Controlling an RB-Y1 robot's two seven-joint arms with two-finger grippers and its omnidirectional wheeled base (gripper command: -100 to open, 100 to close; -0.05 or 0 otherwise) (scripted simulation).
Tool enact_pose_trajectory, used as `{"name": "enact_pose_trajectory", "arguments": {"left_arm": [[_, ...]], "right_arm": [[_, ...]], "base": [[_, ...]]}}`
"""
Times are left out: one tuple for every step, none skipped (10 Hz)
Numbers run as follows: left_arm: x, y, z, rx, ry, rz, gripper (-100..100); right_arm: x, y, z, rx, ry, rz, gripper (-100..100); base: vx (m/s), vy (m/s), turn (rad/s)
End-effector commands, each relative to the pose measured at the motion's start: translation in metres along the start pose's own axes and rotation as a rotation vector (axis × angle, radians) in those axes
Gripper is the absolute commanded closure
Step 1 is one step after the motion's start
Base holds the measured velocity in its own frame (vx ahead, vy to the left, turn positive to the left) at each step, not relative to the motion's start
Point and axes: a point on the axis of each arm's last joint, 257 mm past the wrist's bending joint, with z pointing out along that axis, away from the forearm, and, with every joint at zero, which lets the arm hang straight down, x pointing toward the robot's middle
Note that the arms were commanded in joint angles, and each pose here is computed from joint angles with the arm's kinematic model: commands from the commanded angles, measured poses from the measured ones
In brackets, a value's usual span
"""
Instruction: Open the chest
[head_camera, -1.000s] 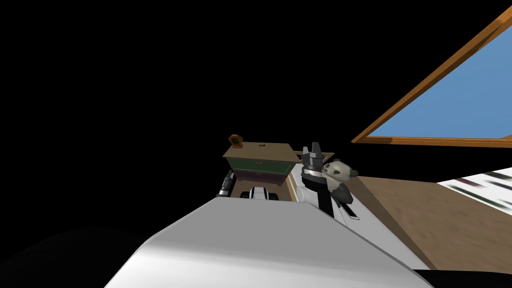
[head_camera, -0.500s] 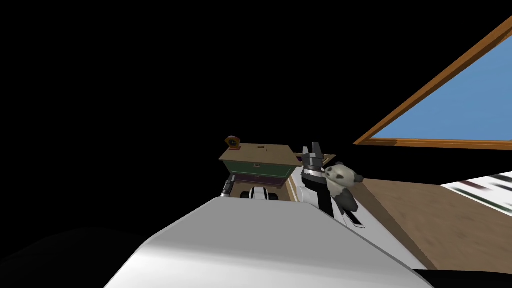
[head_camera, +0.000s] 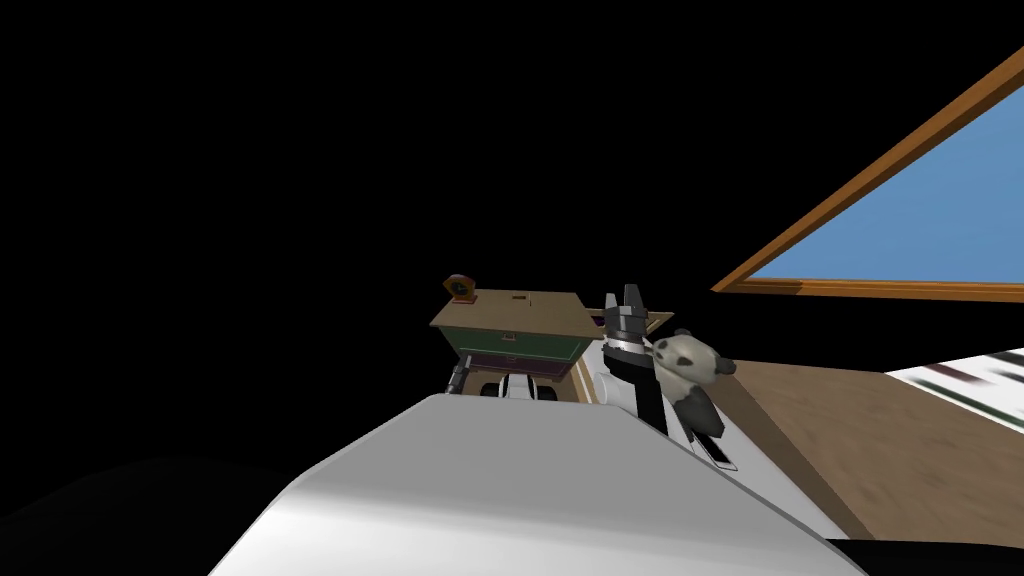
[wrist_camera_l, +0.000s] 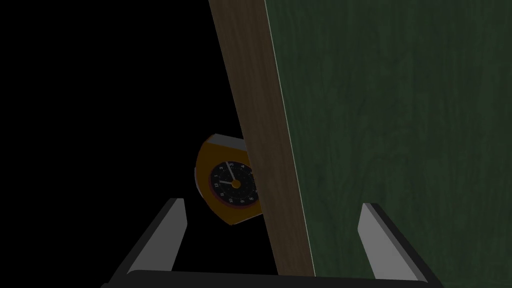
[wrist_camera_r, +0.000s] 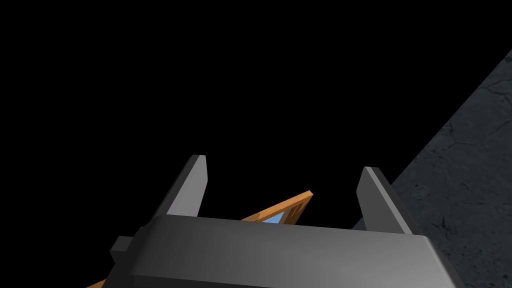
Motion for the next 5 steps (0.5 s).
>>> {"name": "enact_pose_trajectory", "arguments": {"left_arm": [[0.008, 0.006, -0.008, -0.003, 0.005, 0.002, -100], [0.014, 0.008, -0.01, 0.001, 0.006, 0.001, -100], [0.02, 0.009, -0.012, 0.007, 0.006, -0.001, -100], [0.021, 0.012, -0.014, -0.003, 0.007, -0.001, -100], [0.028, 0.014, -0.017, -0.003, 0.006, -0.005, -100]], "right_arm": [[0.0, 0.0, 0.0, 0.0, 0.0, 0.0, 0], [0.0, 0.0, 0.0, 0.0, 0.0, 0.0, 0], [0.0, 0.0, 0.0, 0.0, 0.0, 0.0, 0], [0.0, 0.0, 0.0, 0.0, 0.0, 0.0, 0], [0.0, 0.0, 0.0, 0.0, 0.0, 0.0, 0]], "base": [[0.082, -0.063, -0.004], [0.067, -0.06, -0.008], [0.083, -0.074, -0.02], [0.056, -0.058, -0.007], [0.043, -0.057, -0.014]]}}
